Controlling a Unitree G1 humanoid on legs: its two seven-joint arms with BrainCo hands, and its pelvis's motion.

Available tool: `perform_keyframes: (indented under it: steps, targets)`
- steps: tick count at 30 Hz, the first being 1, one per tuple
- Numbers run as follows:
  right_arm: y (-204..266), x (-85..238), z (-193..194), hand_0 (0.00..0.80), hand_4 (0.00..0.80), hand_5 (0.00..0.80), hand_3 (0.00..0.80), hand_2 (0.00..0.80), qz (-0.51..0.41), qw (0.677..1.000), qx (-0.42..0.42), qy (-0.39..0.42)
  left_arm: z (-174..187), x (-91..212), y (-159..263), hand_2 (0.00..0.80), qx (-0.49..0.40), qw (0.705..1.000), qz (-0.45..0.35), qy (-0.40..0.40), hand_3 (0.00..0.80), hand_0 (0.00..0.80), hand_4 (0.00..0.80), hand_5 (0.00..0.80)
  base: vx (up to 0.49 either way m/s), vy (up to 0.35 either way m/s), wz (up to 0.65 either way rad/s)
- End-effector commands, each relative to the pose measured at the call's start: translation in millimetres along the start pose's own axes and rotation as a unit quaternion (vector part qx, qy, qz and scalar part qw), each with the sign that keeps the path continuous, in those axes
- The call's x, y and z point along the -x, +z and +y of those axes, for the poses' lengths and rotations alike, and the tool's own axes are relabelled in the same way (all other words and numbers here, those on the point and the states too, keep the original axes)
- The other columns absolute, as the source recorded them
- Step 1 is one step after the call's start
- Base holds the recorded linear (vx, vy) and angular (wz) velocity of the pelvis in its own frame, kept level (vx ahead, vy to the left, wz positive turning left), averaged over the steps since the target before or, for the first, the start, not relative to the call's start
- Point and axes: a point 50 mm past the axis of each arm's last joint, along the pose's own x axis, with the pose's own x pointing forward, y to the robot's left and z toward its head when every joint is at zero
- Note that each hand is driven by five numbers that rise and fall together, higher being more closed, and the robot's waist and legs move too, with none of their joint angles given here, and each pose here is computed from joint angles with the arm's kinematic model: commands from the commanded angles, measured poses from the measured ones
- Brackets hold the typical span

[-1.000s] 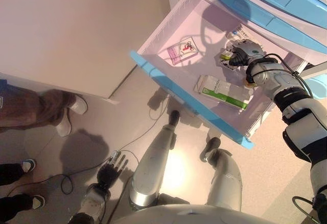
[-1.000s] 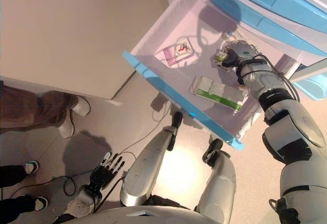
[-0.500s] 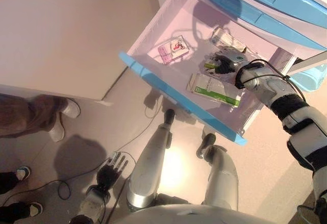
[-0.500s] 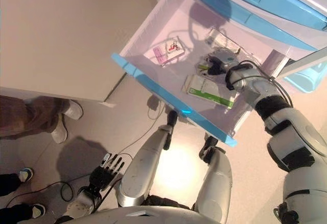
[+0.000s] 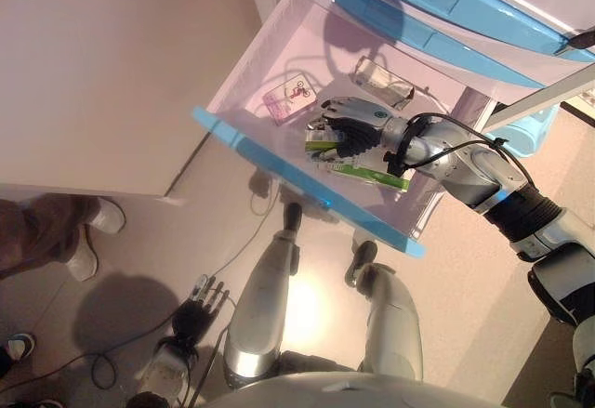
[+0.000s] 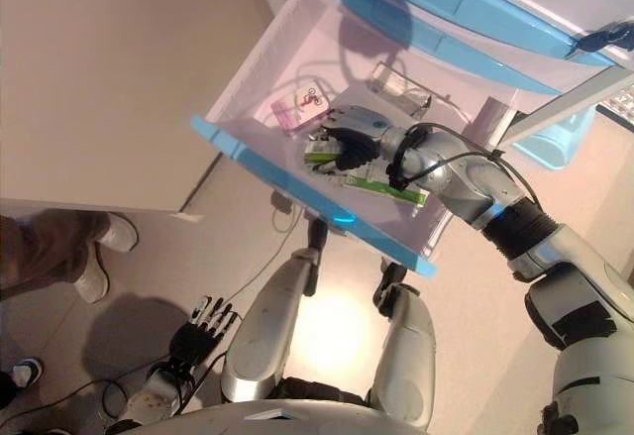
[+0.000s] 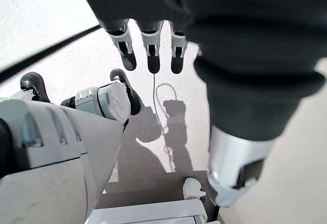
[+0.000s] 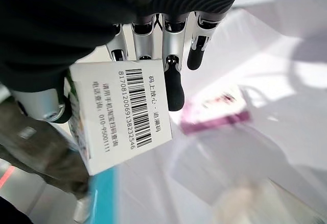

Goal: Open the drawer and pick up the medicine

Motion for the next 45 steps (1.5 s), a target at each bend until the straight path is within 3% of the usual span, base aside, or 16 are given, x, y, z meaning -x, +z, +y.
perform_keyframes:
  steps: [1,7,22,45]
  targets:
    - [23,10,-38,0.8,0.8,0.8,0.8,0.8,-0.068,0.996,0.009,-0.058,10,7,-1,0.0,0.003,1.0,-0.018,0.021,0.0,0.0,0.0,0.0,0.0,0.0,0.0]
    - [44,18,-48,0.8,0.8,0.8,0.8,0.8,-0.118,0.991,-0.013,-0.064,13,7,-3,0.0,0.005,0.999,-0.02,0.033,0.0,0.0,0.0,0.0,0.007,-0.01,-0.05]
    - [76,40,-53,0.8,0.8,0.8,0.8,0.8,-0.217,0.955,-0.199,-0.037,26,14,-12,0.0,0.005,0.998,-0.014,0.067,0.0,0.0,0.0,0.0,0.045,-0.015,-0.07]
    - [66,60,-64,0.8,0.8,0.8,0.8,0.8,-0.198,0.933,-0.278,-0.116,54,31,-31,0.0,0.004,0.989,0.009,0.147,0.0,0.0,0.0,0.0,0.061,-0.014,-0.04]
